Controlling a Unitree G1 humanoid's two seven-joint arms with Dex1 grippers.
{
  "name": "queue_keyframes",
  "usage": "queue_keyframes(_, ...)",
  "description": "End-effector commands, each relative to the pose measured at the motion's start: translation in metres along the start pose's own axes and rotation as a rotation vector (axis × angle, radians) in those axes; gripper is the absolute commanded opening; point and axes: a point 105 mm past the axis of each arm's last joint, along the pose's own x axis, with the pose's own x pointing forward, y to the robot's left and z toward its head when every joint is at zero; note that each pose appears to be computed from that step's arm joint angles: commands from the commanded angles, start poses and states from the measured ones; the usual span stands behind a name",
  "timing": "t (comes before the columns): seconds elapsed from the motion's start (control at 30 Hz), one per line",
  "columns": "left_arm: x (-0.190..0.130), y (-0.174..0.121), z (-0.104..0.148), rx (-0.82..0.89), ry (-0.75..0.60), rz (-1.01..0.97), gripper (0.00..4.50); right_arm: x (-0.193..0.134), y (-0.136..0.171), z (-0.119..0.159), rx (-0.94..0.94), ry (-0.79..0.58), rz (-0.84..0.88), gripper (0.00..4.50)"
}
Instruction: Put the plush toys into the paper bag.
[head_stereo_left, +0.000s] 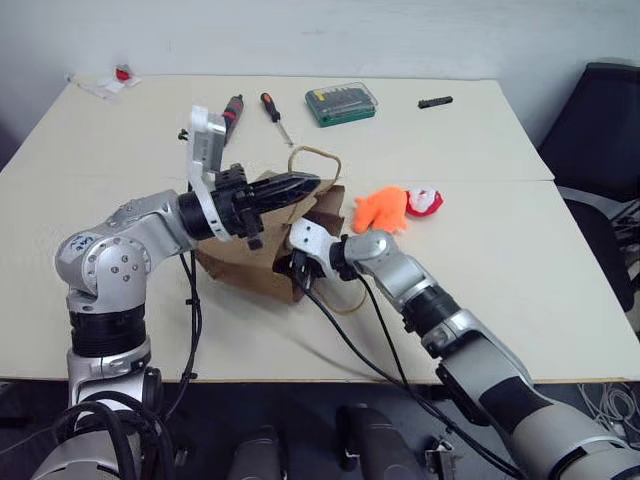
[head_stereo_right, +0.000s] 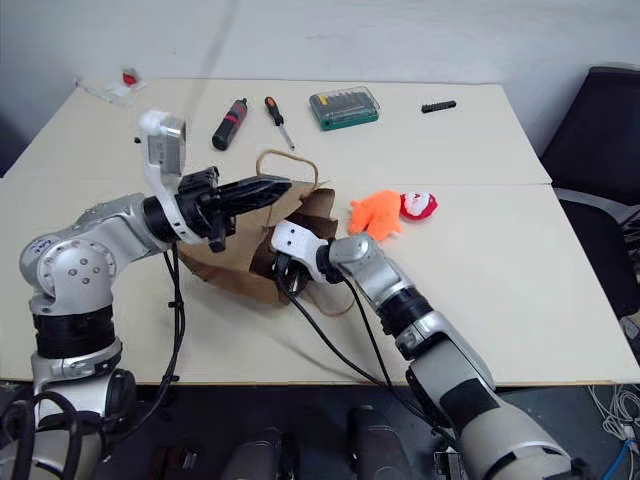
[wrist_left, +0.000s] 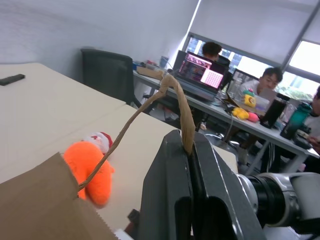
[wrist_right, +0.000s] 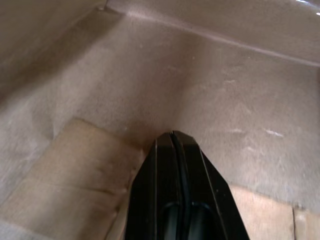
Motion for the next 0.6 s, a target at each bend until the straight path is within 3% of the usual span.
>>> queue_keyframes(0.03, 0.001, -0.012, 0.002, 0.048, -0.002, -0.045, 0.00, 0.000, 0.001, 0.031, 0.224, -0.175, 0.087, 0.03)
queue_keyframes(0.17, 0.001, -0.011, 0.002, 0.032, -0.025, -0.039, 0.00, 0.009, 0.014, 0.038, 0.493, -0.261, 0.183, 0.03)
queue_keyframes(0.3, -0.001, -0.008, 0.004, 0.043, -0.032, -0.025, 0.00, 0.020, 0.012, 0.028, 0.614, -0.229, 0.119, 0.03)
queue_keyframes(0.5, -0.009, 0.003, 0.037, 0.044, -0.157, 0.033, 0.00, 0.030, -0.003, 0.000, 0.576, -0.071, -0.090, 0.03)
queue_keyframes(0.6, -0.013, 0.004, 0.053, 0.044, -0.205, 0.045, 0.00, 0.031, -0.004, -0.005, 0.544, -0.035, -0.113, 0.03)
